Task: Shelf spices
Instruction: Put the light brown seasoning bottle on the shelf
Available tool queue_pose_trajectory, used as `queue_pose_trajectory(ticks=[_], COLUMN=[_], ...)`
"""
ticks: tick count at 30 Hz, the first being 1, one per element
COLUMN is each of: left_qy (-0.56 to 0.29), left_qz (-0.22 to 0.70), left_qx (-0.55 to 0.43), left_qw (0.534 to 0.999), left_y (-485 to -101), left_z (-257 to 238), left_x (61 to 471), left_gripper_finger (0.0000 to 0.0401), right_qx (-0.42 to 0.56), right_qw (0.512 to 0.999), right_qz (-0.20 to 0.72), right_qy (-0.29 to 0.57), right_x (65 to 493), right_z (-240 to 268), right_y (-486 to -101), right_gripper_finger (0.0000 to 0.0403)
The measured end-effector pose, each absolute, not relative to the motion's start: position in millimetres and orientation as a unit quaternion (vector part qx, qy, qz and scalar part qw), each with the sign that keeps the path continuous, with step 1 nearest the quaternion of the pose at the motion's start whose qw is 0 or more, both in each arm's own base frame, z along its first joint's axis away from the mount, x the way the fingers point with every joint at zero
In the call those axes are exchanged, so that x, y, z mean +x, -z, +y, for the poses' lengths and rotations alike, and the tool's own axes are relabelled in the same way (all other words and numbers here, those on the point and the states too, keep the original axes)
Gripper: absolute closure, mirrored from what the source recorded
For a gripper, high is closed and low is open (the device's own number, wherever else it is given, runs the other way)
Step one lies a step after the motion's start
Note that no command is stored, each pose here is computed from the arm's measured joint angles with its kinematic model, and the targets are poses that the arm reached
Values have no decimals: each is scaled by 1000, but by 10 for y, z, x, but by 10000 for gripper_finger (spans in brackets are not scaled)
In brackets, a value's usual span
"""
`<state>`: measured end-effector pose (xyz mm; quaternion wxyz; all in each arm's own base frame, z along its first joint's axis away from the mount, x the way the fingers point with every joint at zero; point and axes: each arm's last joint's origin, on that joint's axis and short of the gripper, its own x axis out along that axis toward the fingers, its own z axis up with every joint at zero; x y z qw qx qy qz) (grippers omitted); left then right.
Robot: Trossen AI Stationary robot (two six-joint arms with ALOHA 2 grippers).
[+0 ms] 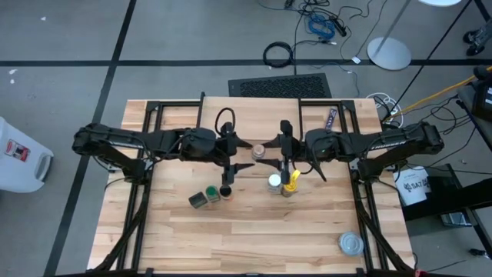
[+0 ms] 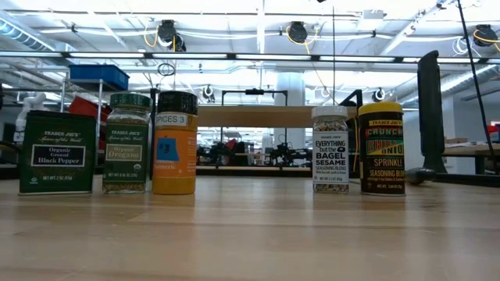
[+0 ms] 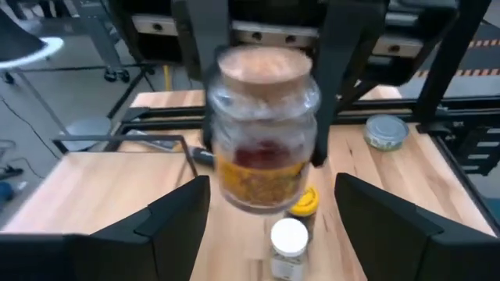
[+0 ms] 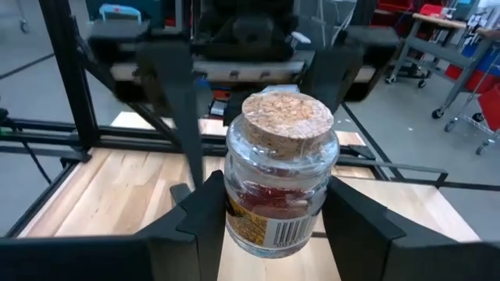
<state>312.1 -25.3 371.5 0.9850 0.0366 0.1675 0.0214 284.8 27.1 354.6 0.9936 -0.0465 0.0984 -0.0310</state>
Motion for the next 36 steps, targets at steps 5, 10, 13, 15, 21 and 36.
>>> queue_pose_trajectory(ticks=[5, 10, 13, 15, 21, 36], left_qy=[-22, -22, -21, -20, -19, -21], left_qz=[169, 165, 165, 163, 151, 157], left_qx=[24, 24, 25, 26, 32, 34], left_qw=[985, 986, 986, 986, 988, 987], left_y=[-3704, -3711, -3700, -3696, -3658, -3629], left_z=[-245, -244, -249, -250, -258, -222], left_x=[3126, 3129, 3146, 3158, 3251, 3275], left_gripper_finger=[118, 118, 118, 118, 118, 166], right_qx=[-45, -45, -44, -45, -44, -45], right_qw=[994, 994, 995, 995, 995, 994], right_qz=[93, 92, 87, 88, 88, 93], right_qy=[31, 31, 31, 31, 29, 29], right_x=[2849, 2850, 2851, 2852, 2852, 2851], right_z=[271, 271, 271, 272, 273, 273], right_y=[-3556, -3558, -3569, -3566, -3566, -3555], right_gripper_finger=[234, 234, 234, 234, 234, 234])
